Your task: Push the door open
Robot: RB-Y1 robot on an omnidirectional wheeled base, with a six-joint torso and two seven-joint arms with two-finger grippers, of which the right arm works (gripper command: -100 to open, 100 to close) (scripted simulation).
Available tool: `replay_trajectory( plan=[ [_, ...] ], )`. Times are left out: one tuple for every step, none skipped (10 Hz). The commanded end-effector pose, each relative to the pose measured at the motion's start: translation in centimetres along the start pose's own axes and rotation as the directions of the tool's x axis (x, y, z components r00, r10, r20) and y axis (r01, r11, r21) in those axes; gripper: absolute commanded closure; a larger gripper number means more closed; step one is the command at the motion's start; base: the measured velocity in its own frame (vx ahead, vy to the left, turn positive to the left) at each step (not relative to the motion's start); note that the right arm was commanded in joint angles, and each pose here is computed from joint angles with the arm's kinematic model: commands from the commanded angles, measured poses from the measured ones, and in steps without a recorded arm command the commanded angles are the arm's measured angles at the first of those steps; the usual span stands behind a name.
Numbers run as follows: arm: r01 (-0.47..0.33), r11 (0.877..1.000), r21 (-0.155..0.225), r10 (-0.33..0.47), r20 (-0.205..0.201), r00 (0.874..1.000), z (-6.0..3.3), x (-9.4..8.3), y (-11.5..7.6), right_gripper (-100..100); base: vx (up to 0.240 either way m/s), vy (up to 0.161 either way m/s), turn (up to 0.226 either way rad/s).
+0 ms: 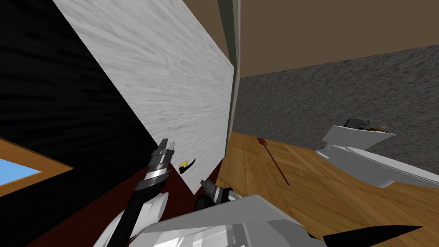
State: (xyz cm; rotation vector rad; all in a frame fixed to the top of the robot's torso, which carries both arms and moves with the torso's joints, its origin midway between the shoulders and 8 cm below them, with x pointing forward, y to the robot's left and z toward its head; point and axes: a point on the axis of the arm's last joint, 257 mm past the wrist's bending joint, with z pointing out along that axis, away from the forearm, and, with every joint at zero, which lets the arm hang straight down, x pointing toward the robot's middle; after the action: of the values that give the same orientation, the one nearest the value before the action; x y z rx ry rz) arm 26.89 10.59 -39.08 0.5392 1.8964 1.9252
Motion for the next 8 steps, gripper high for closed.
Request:
replay_trajectory(
  plan=[
    [0.0, 1.0, 0.001, 0.0, 0.0, 1.0, -0.03, 0.0, 0.0, 100, -0.017, -0.026, 0.001],
    [0.0, 1.0, 0.001, 0.0, 0.0, 1.0, -0.03, 0.0, 0.0, 100, -0.011, -0.018, 0.0],
    [0.0, 1.0, 0.001, 0.0, 0.0, 1.0, -0.03, 0.0, 0.0, 100, -0.005, -0.008, 0.0],
    [0.0, 1.0, 0.001, 0.0, 0.0, 1.0, -0.03, 0.0, 0.0, 100, 0.0, 0.0, 0.0],
    [0.003, 1.0, 0.001, -0.003, 0.035, 0.999, 0.22, -1.2, 0.0, -100, -0.035, 0.083, -0.096],
    [0.005, 1.0, 0.002, -0.006, 0.062, 0.998, 0.38, -2.1, 0.0, -100, -0.075, 0.15, -0.122],
    [0.007, 1.0, 0.004, -0.007, 0.093, 0.996, 0.54, -3.2, 0.0, -100, -0.091, 0.218, -0.125],
    [0.008, 1.0, 0.004, -0.008, 0.109, 0.994, 0.61, -3.8, 0.0, -100, -0.089, 0.176, -0.093]
  ],
)
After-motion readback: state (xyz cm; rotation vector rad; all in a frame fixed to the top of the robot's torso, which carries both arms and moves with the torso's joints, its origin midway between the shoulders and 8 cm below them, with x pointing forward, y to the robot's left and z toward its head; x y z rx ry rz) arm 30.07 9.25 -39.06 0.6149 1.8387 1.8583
